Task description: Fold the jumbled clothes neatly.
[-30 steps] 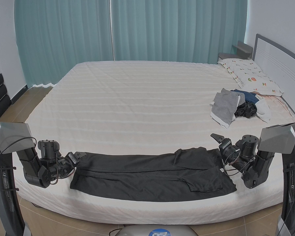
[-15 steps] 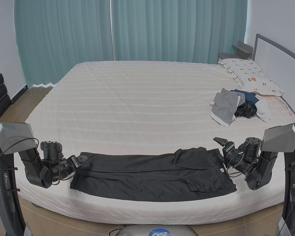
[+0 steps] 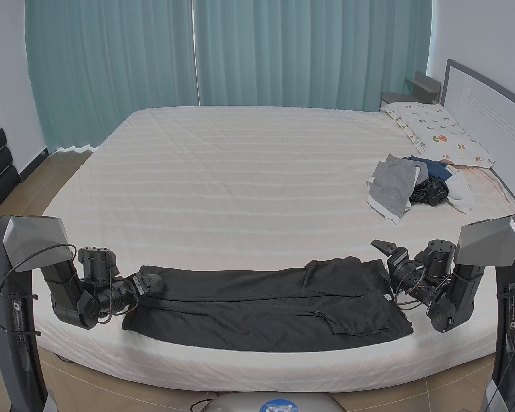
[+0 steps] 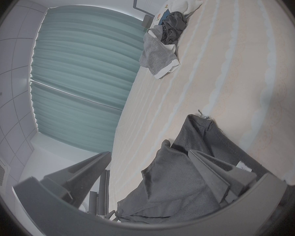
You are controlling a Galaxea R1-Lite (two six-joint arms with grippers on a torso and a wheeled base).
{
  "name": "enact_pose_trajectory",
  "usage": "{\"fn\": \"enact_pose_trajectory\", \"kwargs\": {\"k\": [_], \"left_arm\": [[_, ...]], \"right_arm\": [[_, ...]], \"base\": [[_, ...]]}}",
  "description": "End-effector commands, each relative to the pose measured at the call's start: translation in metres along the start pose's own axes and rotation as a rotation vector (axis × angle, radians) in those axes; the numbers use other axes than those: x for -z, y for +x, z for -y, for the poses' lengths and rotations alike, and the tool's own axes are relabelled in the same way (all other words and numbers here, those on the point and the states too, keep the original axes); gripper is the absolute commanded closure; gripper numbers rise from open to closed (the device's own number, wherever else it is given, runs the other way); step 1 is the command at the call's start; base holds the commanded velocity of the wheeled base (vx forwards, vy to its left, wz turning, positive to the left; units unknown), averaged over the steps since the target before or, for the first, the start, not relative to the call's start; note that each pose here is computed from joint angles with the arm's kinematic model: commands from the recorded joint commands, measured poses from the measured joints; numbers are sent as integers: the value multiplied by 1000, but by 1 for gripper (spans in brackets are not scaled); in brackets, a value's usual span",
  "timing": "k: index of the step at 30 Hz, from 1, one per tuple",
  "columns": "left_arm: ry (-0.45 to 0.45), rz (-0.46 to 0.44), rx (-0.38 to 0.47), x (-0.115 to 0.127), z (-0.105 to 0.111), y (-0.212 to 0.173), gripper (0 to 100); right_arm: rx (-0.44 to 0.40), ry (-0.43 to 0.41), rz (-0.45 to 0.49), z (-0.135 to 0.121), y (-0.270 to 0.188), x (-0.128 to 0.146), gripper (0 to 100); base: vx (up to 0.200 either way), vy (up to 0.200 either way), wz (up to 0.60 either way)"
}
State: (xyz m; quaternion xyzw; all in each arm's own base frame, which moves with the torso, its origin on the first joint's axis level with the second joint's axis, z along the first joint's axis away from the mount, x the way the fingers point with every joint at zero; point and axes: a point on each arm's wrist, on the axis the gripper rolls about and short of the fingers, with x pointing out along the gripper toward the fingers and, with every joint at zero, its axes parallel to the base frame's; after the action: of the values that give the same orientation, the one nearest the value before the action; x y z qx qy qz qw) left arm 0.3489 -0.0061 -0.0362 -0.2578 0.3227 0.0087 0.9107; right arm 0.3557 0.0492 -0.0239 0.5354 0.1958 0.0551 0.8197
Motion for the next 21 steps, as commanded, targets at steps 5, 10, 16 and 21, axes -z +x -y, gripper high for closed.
{"fn": "enact_pose_trajectory", "kwargs": {"k": [5,10,16,21], "left_arm": [[52,10,-76,10,-4,17,0],[66,12,-95,12,-6,19,0],[54,14,-84,11,-5,17,0],[44,32,-74,7,-3,15,0]], "right_arm": [[-11,-3,1,-1,0,1,0],[-11,-1,1,-1,0,0,0],[-15,-3,-9,-1,0,1,0],[-14,-3,-11,-1,0,1,0]], "base": [[0,0,0],[0,0,0],[0,0,0],[0,0,0]]}}
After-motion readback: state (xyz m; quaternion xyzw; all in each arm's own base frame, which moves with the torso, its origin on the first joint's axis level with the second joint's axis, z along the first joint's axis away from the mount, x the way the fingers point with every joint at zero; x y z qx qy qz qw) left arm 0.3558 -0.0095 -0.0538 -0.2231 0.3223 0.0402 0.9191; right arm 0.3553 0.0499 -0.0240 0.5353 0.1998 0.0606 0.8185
